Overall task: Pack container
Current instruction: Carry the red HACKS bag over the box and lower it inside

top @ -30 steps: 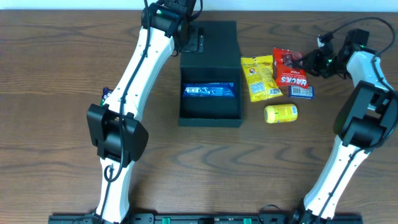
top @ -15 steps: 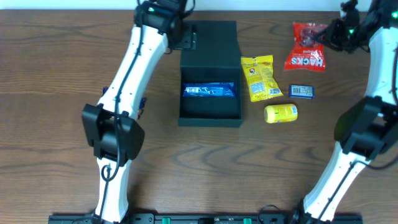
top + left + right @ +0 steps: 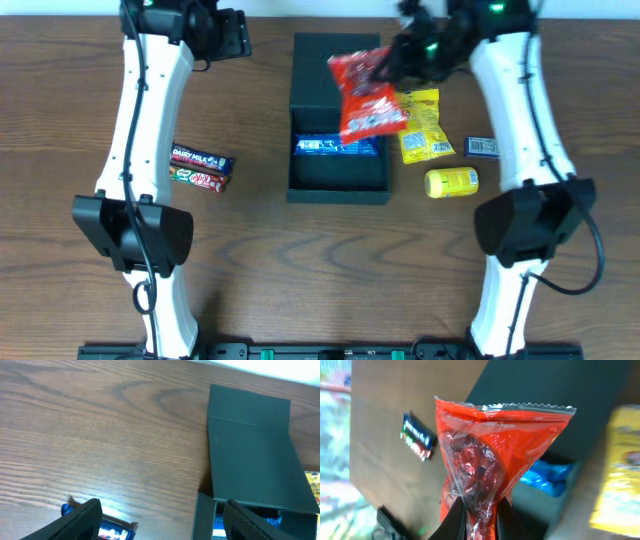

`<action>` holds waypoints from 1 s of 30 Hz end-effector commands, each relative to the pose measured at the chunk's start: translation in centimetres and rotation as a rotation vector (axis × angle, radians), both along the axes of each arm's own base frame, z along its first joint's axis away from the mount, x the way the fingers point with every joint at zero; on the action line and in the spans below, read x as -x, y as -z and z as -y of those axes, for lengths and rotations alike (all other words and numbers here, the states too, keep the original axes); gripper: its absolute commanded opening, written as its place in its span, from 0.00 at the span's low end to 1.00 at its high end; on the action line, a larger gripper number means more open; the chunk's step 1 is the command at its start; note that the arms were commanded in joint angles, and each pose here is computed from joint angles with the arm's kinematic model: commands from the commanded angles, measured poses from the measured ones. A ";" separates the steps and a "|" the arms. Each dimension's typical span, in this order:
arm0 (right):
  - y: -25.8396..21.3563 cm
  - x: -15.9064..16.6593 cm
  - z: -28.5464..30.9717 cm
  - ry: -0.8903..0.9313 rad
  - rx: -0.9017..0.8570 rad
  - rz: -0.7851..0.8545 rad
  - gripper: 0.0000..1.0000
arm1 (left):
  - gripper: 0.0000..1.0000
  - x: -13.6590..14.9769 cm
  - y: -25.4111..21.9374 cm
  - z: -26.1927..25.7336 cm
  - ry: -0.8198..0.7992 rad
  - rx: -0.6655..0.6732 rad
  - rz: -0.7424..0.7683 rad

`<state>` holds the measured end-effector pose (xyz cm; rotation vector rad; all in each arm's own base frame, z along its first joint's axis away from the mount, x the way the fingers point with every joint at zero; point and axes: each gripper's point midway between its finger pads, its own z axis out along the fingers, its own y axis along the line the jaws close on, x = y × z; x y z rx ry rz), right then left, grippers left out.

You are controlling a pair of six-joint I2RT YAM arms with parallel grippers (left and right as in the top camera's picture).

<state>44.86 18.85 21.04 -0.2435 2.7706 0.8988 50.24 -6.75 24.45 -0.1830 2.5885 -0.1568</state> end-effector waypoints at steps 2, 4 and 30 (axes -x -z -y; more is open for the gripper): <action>2.1 2.2 -0.4 -0.006 0.039 -0.046 0.02 | 0.78 0.1 -1.1 0.0 0.030 0.009 0.022; 2.1 2.6 0.0 0.020 0.020 -0.039 0.02 | 0.78 0.2 -1.1 0.0 0.034 0.007 0.020; 10.1 7.3 -9.2 0.064 0.023 -0.166 0.02 | 0.79 0.6 -0.8 0.0 0.049 -0.005 0.000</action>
